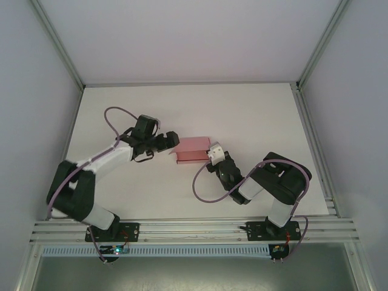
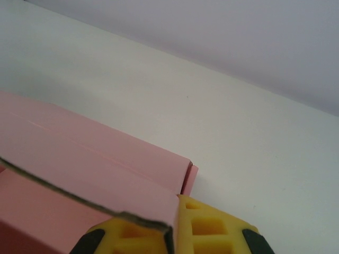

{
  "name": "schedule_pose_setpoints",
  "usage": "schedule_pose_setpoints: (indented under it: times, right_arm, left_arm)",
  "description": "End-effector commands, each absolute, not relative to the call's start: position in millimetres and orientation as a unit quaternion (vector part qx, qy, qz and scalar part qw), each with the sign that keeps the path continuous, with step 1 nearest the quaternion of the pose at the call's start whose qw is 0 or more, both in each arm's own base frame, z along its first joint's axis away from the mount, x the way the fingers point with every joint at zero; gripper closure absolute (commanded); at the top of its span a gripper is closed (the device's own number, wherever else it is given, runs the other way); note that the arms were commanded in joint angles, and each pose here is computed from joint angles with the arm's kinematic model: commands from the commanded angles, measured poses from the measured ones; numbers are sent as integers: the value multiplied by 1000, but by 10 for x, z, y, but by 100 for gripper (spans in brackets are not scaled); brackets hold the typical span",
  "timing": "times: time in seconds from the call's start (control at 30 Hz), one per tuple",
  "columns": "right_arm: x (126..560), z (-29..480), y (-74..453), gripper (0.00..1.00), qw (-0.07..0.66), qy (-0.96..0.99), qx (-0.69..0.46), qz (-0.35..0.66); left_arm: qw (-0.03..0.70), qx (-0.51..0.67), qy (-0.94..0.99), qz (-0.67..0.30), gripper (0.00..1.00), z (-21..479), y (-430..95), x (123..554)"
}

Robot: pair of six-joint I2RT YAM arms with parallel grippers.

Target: Assemble paper box

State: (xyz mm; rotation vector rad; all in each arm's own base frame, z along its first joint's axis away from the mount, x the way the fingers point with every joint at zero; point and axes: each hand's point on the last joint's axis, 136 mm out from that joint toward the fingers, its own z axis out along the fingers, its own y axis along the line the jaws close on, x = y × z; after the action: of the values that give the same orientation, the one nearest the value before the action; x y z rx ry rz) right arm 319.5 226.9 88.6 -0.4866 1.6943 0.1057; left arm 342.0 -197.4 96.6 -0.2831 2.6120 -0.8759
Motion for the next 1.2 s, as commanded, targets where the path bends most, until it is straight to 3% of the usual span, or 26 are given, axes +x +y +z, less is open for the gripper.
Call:
schedule_pose_setpoints:
  times: [0.0,0.2,0.3,0.53,0.6,0.83,1.0,1.17]
  right_arm:
    - [3129,782,2318,99,618,745,-249,39]
    - [3092,824,2332,89,614,747,-250,52]
    - [3034,898,2365,80,607,747,-260,71]
    - [2760,742,2282,30,487,813,-301,107]
    - [2628,732,2171,3,476,818,-303,114]
    - [2320,900,1908,2,449,841,-235,190]
    - [2507,1314,1826,2,461,840,-131,253]
    - [2775,1372,1871,2,379,866,-46,324]
  left_arm:
    - [142,-66,892,-425,13,1129,-2346,3414]
    - [128,-69,890,-432,44,895,-2388,3469]
    - [119,-81,902,-407,49,707,-2313,3454]
    - [112,-97,918,-367,58,436,-2189,3411]
    - [114,-97,920,-363,59,409,-2176,3415]
    - [107,-99,923,-356,60,308,-2176,3441]
    - [101,-101,926,-349,62,261,-2166,3448]
    - [88,-120,925,-350,66,150,-2073,3404]
